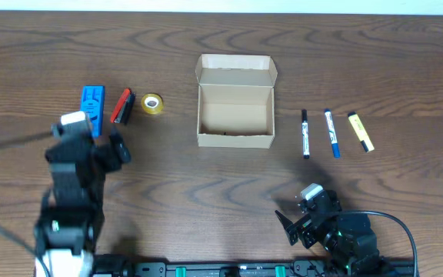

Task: Pack container
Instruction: 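Move the left gripper over the blue whiteboard duster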

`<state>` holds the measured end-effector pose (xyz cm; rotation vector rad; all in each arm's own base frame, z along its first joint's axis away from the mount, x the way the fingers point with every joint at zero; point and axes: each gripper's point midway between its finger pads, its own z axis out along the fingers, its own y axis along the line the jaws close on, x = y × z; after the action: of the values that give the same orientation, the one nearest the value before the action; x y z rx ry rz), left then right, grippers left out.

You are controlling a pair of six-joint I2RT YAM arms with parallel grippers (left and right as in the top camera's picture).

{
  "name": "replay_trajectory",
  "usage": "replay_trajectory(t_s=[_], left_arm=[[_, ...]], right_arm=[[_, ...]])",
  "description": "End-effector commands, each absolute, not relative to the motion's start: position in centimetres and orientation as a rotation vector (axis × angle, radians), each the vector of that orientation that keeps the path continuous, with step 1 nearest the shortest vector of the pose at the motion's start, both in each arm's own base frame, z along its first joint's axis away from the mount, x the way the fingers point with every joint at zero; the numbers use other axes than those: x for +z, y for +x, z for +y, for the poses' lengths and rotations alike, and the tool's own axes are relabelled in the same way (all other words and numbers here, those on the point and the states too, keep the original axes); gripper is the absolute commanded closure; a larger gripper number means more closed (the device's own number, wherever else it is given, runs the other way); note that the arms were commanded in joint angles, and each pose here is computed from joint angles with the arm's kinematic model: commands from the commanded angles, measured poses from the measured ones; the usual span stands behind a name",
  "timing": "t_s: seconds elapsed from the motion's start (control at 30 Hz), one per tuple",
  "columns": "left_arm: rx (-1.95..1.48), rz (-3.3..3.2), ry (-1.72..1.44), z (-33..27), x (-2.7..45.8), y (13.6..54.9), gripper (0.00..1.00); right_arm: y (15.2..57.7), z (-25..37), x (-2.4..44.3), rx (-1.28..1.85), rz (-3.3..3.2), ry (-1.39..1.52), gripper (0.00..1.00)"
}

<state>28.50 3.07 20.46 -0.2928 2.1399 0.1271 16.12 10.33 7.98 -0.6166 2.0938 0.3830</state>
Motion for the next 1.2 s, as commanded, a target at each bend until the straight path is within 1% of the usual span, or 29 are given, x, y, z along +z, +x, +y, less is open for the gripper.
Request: replay_trajectory(t_s=[0.0, 0.13, 0.27, 0.5, 0.67, 0.83, 1.0, 1.17], left_arm=[[0.278, 2.179, -0.273, 4.7, 22.6, 30.6, 0.05], [0.349, 2.274, -0.263, 5.2, 23.1, 33.3, 0.05], [0.346, 2.282, -0.245, 4.9, 23.4, 35.9, 0.05], [0.341, 2.331, -0.227, 4.9, 20.4, 38.3, 0.05], [0.335, 2.44, -0.304, 6.8, 16.1, 38.9, 0.05], [0.332, 2.479, -0.394, 9.2, 13.9, 39.1, 0.05], [0.281, 2.492, -0.39, 10.6, 12.3, 40.1, 0.05], [0.219, 2.523, -0.277, 10.3, 10.0, 41.6, 0.05]], right_arm=[[16.0, 10.4, 7.6, 0.378, 2.091, -0.64, 0.01], [16.0, 10.4, 7.6, 0.378, 2.091, -0.64, 0.01], [16.0, 10.4, 7.6, 0.378, 2.091, -0.641, 0.01], [16.0, 10.4, 7.6, 0.378, 2.091, -0.64, 0.01], [16.0, 10.4, 7.6, 0.378, 2.091, -0.64, 0.01], [16.0, 10.4, 7.6, 0.378, 2.091, -0.64, 0.01], [16.0, 10.4, 7.6, 0.377, 2.091, -0.641, 0.01], [16.0, 10.4, 7.6, 0.378, 2.091, -0.64, 0.01]])
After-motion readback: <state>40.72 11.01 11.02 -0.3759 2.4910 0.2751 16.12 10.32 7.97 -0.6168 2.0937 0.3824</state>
